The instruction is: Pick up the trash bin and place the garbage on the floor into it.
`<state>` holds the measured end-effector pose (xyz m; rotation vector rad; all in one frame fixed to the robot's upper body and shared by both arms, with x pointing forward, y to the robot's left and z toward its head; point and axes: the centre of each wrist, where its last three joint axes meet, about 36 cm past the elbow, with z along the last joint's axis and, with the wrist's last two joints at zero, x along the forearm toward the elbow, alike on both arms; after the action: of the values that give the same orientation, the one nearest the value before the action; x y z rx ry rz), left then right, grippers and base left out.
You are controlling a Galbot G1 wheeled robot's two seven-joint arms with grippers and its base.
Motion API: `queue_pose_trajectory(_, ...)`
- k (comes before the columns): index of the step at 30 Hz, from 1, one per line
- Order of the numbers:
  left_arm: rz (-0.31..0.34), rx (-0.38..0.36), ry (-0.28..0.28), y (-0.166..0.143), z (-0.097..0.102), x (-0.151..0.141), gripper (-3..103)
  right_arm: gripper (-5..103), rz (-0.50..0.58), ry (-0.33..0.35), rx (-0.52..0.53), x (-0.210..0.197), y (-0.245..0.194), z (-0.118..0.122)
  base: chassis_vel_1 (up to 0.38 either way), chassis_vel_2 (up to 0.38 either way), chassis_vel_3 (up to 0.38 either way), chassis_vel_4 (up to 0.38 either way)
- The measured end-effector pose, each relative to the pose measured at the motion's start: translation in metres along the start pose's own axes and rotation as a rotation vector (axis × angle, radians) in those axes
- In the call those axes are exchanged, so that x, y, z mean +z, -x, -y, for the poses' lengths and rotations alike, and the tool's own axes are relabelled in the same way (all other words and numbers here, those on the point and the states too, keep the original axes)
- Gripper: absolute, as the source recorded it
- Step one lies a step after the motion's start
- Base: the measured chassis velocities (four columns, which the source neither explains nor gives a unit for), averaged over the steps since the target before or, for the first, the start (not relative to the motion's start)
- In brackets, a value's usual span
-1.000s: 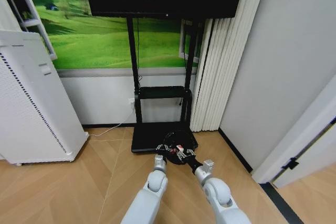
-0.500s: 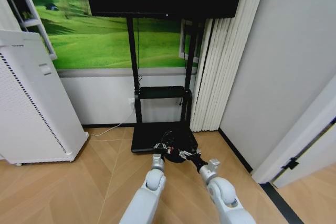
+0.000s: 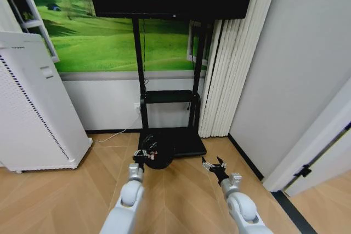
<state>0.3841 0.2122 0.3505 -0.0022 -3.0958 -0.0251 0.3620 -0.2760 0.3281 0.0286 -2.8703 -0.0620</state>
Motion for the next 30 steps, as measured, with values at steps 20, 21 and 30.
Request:
queue_pose_trajectory(20, 0.059, -0.066, 0.001, -0.012, -0.052, -0.022, 3, 100, -0.041, -0.081, 0.096, 0.011, -0.026, -0.011, 0.041, -0.013, -0.038, 0.014)
queue_pose_trajectory(21, 0.059, -0.066, 0.001, -0.012, -0.052, -0.022, 3, 100, -0.041, -0.081, 0.096, 0.011, -0.026, -0.011, 0.191, -0.084, -0.248, 0.065)
queue_pose_trajectory(30, 0.072, -0.078, -0.003, -0.008, -0.060, -0.023, 3, 100, -0.046, -0.098, 0.097, 0.013, -0.029, -0.012, 0.298, -0.140, -0.279, 0.139)
